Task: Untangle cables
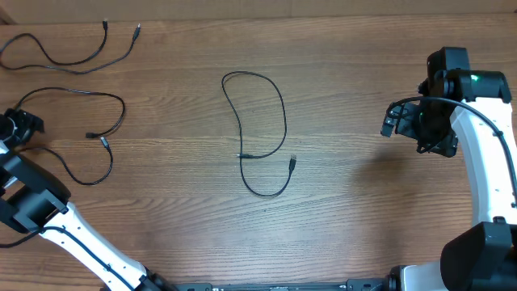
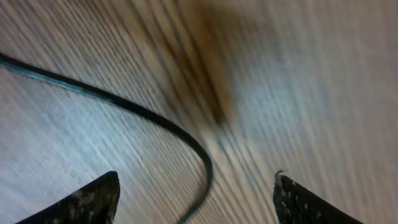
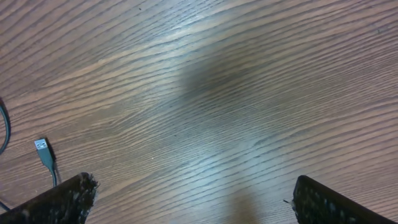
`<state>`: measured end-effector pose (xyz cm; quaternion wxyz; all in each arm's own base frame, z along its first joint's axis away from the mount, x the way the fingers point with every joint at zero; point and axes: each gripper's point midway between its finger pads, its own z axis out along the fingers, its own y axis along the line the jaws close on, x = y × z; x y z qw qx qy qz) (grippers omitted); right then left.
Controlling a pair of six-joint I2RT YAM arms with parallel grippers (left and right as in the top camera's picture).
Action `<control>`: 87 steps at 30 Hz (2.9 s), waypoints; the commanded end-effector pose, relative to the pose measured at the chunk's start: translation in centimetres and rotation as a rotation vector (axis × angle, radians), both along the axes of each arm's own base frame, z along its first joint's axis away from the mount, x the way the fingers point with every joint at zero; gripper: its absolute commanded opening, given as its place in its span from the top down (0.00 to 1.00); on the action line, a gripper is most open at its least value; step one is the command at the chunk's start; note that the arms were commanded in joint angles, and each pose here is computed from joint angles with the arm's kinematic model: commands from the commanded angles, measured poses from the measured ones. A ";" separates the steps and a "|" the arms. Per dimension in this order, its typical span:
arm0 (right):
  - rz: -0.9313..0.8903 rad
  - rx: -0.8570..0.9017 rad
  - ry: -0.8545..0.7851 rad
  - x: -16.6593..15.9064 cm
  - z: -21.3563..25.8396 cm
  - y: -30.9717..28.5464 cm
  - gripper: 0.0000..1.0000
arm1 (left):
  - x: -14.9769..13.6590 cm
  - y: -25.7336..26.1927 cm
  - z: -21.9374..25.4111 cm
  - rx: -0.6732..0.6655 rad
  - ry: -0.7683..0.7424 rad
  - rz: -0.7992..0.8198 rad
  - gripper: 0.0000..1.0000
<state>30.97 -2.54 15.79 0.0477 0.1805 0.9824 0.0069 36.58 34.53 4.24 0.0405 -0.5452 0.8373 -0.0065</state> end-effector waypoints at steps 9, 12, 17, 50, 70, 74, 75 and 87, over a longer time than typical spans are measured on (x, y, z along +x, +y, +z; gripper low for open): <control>-0.002 -0.009 0.003 0.0 -0.1 -0.3 0.00 | 0.1 -1.4 -5.8 -0.088 -0.036 0.040 0.86; -0.002 -0.009 0.003 0.0 -0.1 -0.3 0.00 | 2.7 -3.7 -4.6 -0.273 -0.207 0.103 0.96; -0.002 -0.009 0.003 0.0 -0.1 -0.3 0.00 | 3.2 -6.2 -2.9 -0.508 -0.286 0.243 0.96; -0.002 -0.009 0.003 0.0 -0.1 -0.3 0.00 | 8.6 -5.7 4.7 -0.271 -0.510 -0.118 0.48; -0.002 -0.009 0.003 0.0 -0.1 -0.3 0.00 | 16.7 -15.9 2.5 0.294 -0.175 -0.438 0.15; -0.002 -0.009 0.003 0.0 -0.1 -0.3 0.00 | 17.4 -15.2 1.3 0.300 -0.185 -0.429 0.15; -0.002 -0.009 0.002 0.0 -0.1 -0.3 0.00 | 17.6 -15.0 1.1 0.307 -0.194 -0.426 0.16; -0.002 -0.009 0.003 0.0 -0.1 -0.3 0.00 | 19.2 -12.2 -1.4 0.338 -0.248 -0.383 0.16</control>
